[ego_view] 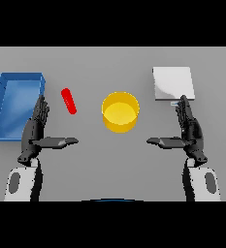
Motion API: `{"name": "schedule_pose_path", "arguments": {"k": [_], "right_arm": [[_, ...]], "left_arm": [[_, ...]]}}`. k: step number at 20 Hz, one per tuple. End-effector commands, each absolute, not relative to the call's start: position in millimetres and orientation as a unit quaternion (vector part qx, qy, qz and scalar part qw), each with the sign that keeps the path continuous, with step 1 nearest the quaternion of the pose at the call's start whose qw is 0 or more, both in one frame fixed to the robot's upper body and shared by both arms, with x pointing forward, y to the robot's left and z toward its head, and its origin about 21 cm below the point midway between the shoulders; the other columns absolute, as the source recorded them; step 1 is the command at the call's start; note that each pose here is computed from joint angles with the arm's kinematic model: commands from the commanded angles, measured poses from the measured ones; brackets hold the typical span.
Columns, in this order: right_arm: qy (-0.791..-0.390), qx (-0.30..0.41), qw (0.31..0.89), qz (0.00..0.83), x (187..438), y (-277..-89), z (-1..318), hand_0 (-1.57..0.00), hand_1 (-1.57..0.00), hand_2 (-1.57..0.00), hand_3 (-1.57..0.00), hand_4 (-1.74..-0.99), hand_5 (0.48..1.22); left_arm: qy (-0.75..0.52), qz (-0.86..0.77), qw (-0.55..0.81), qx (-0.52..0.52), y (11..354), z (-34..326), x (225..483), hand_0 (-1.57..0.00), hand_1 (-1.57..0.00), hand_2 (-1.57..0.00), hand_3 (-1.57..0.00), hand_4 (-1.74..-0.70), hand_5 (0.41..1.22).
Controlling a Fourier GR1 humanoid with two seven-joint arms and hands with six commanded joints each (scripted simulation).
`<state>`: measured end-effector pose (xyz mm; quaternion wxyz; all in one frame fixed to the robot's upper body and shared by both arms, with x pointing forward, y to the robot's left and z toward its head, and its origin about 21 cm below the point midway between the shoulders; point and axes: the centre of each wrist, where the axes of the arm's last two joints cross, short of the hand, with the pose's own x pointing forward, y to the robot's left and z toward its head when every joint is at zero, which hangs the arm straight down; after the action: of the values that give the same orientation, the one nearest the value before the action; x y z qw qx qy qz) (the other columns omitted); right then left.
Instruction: Pick up the red beaker and tilt it to pour out 1 green nut into yellow bowl. Pick up the yellow bowl and place it on the metallic measuring scale.
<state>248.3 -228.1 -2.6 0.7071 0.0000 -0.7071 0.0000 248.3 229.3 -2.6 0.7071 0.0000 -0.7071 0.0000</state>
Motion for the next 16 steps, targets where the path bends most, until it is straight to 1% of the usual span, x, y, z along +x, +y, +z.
{"name": "schedule_pose_path", "arguments": {"k": [1,6,7,8,10,11,13,15,16], "right_arm": [[-0.707,0.0,0.707,0.0,248.3,-227.9,-2.6,0.0,0.0,0.0,0.0,-1.128,0.66],[-0.709,0.001,0.705,0.0,248.3,-224.6,-1.9,0.0,0.0,0.0,0.0,-1.128,0.66],[-0.741,-0.042,0.669,0.054,239.8,-222.9,1.2,0.0,0.0,0.0,0.0,-1.128,0.66],[-0.752,-0.057,0.651,0.089,231.0,-216.9,-2.9,0.0,0.0,0.0,0.0,-1.128,0.663],[-0.752,-0.081,0.643,0.12,225.4,-210.2,-2.2,0.0,0.0,0.0,0.0,-1.126,0.666],[-0.755,-0.084,0.638,0.124,221.0,-212.5,-0.2,0.0,0.0,0.0,0.0,-1.126,0.668],[-0.75,-0.097,0.642,0.126,222.1,-211.8,3.3,0.0,0.0,0.0,0.0,-1.112,0.659],[-0.754,-0.083,0.64,0.122,222.3,-212.0,4.9,0.0,0.0,0.0,0.0,-1.121,0.658],[-0.75,-0.08,0.646,0.119,220.7,-211.4,3.8,0.0,0.0,0.0,0.0,-1.123,0.653]], "left_arm": [[-0.707,0.001,0.707,0.001,230.5,-2.3,249.0,0.0,0.0,0.0,0.0,-1.09,0.623],[-0.704,0.0,0.71,0.002,239.7,-0.7,255.9,0.0,0.0,0.0,0.0,-1.09,0.623],[-0.716,-0.03,0.697,0.022,243.9,-1.6,245.1,0.0,0.0,0.0,0.0,-1.09,0.623],[-0.726,-0.048,0.685,0.034,243.1,-1.0,236.0,0.0,0.0,0.0,0.0,-1.09,0.62],[-0.723,-0.066,0.686,0.047,240.4,1.4,227.0,0.0,0.0,0.0,0.0,-1.09,0.615],[-0.719,-0.069,0.69,0.05,237.8,4.8,228.3,0.0,0.0,0.0,0.0,-1.1,0.615],[-0.715,-0.077,0.693,0.052,230.9,5.9,227.6,0.0,0.0,0.0,0.0,-1.1,0.616],[-0.705,-0.082,0.702,0.056,230.9,6.3,233.9,0.0,0.0,0.0,0.0,-1.09,0.612],[-0.703,-0.088,0.703,0.059,229.9,5.0,239.4,0.0,0.0,0.0,0.0,-1.09,0.612]]}}
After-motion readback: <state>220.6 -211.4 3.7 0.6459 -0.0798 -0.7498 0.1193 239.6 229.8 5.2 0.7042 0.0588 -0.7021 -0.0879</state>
